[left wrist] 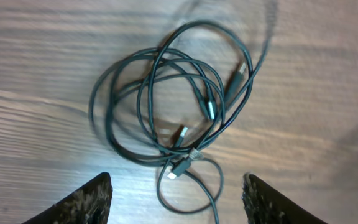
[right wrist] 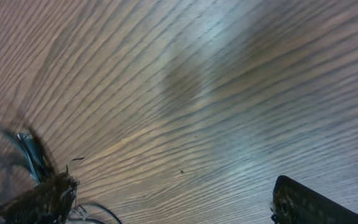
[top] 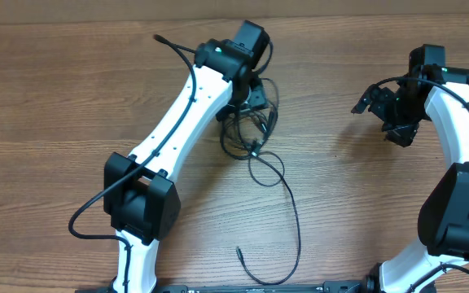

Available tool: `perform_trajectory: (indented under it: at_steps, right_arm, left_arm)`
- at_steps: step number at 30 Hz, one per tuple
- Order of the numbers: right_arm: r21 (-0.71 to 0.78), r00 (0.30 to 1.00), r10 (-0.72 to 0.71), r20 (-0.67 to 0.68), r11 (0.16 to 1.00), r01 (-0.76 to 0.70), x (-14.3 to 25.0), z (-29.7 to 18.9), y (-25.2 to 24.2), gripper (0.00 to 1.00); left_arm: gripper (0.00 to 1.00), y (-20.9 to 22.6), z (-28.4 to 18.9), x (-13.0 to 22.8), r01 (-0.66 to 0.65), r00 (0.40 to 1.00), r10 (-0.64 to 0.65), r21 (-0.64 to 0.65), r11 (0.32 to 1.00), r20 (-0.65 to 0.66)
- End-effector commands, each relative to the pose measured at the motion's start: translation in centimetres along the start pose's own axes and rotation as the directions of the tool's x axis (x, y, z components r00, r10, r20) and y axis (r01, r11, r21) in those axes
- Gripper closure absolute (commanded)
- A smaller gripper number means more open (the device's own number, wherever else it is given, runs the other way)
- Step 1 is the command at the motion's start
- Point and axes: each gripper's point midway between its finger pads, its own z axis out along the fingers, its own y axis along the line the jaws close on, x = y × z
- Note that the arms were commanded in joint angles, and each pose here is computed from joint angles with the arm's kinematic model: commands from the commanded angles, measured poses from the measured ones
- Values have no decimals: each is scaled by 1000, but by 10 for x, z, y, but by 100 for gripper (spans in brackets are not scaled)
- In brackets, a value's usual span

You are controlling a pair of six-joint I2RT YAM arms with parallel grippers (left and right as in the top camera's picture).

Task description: Untangle cables

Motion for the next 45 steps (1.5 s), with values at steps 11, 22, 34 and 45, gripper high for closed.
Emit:
perform_trajectory:
  at_steps: [11,22,34,45]
  right_arm:
    - [-45,995,-101,15,994,102,9,-1,33,0]
    - [-42,995,-100,9,994,101,11,-1,32,0]
    - [-46,995,-102,17,994,103,9,-1,34,0]
    - [-56,994,-106,34,993,108,5,-1,36,0]
  left_arm:
    - [46,-1,29,-57,-355,915,365,-86,931,174]
    - [47,-1,137,-77,-559,808,573,-130,819,136]
    - [96,25,160,-76,-469,862,499,-233,852,88]
    - [96,-3,36,-102,-431,849,469,-192,881,245]
